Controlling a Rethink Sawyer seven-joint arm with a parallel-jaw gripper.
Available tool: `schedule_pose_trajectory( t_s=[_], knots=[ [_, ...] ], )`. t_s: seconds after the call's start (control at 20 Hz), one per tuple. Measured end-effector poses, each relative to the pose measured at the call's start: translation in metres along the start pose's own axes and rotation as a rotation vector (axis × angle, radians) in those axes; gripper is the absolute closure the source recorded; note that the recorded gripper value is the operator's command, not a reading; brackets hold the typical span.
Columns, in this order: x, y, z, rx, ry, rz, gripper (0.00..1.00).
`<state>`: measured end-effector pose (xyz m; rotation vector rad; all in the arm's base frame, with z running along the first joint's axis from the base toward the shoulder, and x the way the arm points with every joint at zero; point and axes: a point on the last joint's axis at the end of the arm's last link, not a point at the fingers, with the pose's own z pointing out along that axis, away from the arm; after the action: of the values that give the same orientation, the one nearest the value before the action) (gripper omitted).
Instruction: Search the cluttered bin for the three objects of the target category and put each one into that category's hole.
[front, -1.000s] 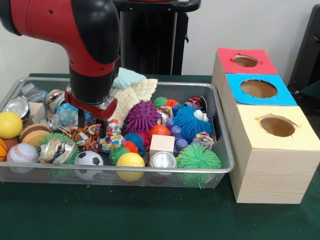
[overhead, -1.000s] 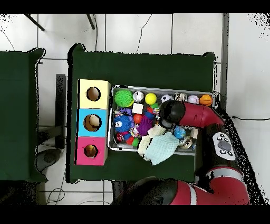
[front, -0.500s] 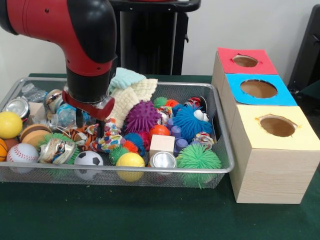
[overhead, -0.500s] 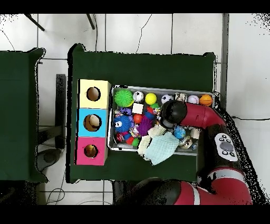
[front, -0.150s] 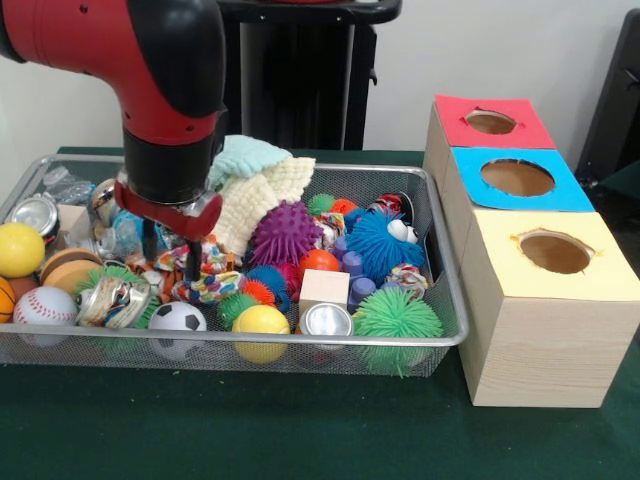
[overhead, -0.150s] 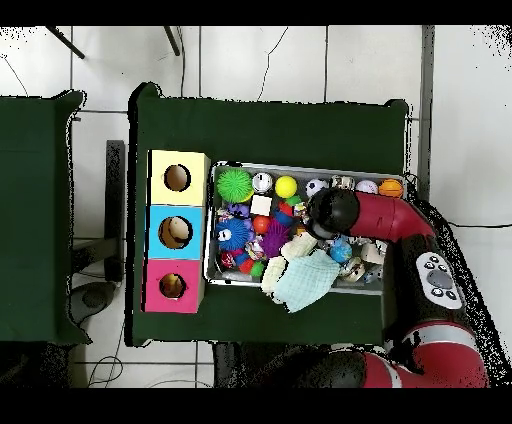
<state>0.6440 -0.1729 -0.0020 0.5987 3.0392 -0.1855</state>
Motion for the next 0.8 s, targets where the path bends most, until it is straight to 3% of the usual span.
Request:
schedule_pose_trajectory(
  t_s=[0.2,0.6,0.8],
  knots=[
    [-0.014,-0.011,-0.003,-0.046,-0.078,-0.065,0.00],
    [-0.006,-0.029,0.008,-0.080,-0.087,-0.199,0.00],
    [-0.005,-0.022,0.008,-0.078,-0.087,-0.212,0.00]
  ],
)
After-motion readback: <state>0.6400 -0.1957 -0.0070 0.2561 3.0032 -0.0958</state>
